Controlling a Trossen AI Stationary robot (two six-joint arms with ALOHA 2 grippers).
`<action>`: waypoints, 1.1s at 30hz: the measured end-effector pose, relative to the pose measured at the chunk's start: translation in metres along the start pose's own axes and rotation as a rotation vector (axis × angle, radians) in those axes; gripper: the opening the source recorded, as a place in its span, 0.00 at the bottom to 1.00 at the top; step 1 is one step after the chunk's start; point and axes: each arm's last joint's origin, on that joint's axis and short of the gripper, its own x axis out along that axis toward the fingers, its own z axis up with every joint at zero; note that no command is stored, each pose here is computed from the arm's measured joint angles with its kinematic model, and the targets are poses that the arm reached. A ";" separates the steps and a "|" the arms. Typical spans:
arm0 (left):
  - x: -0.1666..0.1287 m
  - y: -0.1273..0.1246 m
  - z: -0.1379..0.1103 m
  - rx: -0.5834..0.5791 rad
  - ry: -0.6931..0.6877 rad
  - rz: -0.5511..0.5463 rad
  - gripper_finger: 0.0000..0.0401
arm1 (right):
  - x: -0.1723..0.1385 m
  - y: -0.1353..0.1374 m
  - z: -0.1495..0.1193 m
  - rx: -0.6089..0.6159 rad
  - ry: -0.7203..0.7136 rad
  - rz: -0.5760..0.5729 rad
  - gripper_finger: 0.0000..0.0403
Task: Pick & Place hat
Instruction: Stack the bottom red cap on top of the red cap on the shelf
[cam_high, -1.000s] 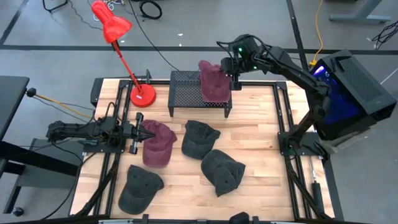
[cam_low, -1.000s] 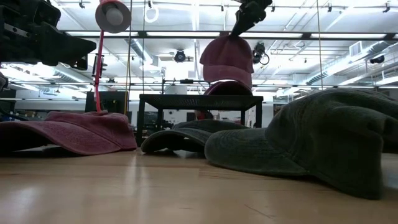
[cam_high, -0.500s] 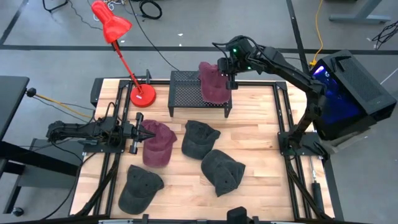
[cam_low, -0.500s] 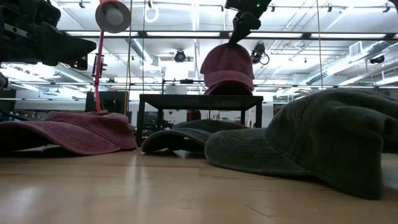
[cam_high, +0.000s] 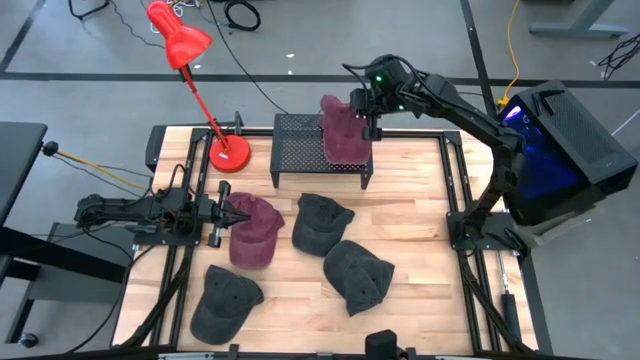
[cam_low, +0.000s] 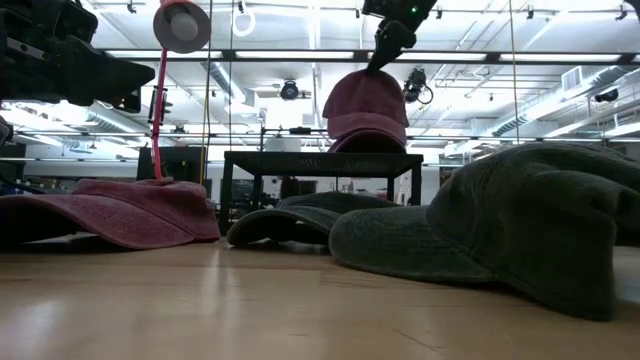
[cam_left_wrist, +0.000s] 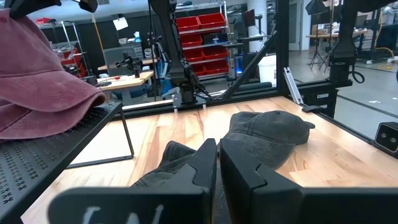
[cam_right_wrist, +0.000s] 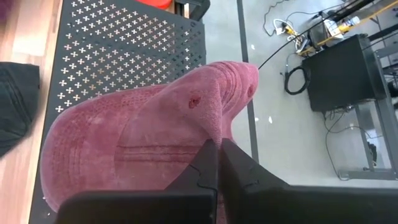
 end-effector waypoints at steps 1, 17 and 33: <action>0.000 0.000 0.000 0.000 0.000 0.000 0.07 | 0.002 0.000 0.000 0.000 0.003 0.003 0.00; 0.000 0.000 0.000 0.000 0.000 0.000 0.07 | 0.020 -0.005 -0.004 0.032 0.033 0.007 0.00; 0.000 0.000 0.000 0.000 0.000 0.000 0.07 | 0.023 -0.011 -0.009 0.101 0.039 -0.009 0.00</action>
